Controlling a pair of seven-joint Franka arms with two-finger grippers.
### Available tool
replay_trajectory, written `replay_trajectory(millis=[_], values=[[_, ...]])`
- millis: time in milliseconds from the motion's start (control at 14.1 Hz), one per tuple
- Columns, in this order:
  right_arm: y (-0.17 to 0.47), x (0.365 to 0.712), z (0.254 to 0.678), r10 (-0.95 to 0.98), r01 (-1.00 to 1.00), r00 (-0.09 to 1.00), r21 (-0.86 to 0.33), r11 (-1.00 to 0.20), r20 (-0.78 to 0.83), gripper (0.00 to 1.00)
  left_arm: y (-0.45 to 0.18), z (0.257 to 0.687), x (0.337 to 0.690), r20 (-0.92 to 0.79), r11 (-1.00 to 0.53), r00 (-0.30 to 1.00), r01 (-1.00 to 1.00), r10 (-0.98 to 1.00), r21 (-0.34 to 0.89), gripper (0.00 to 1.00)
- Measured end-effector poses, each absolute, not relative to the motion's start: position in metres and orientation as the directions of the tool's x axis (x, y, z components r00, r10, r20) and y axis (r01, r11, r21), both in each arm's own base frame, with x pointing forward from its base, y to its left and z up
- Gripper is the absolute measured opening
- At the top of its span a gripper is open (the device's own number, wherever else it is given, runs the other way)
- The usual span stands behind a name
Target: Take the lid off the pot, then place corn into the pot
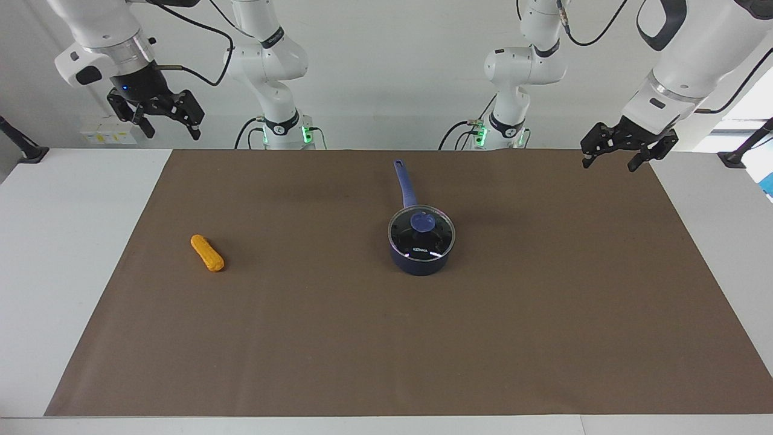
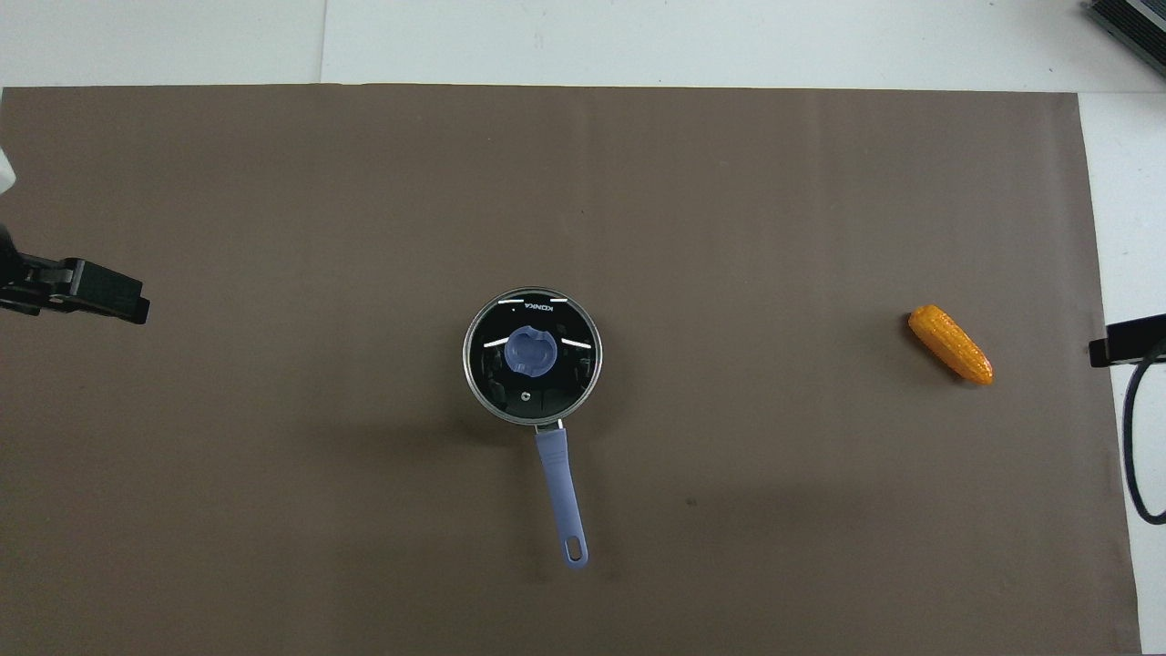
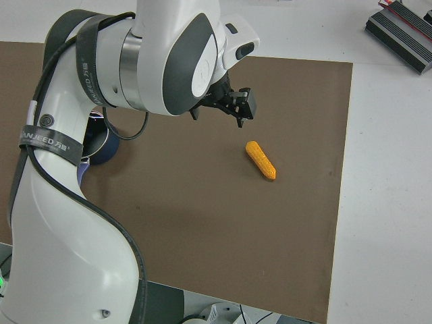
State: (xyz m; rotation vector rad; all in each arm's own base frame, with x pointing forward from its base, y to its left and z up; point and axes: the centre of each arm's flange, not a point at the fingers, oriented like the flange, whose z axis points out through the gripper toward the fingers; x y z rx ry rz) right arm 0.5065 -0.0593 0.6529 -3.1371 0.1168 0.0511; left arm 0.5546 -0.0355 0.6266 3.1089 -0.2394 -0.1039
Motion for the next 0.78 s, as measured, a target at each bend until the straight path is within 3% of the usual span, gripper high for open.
replay_trajectory(millis=[779], values=[[-0.0561, 0.5067, 0.6531, -0.068, -0.068, 0.997, 0.000, -0.998, -0.032, 1.00, -0.0354, 0.6253, 0.5539, -0.069, -0.986, 0.984, -0.165, -0.167, 0.028, 1.00]])
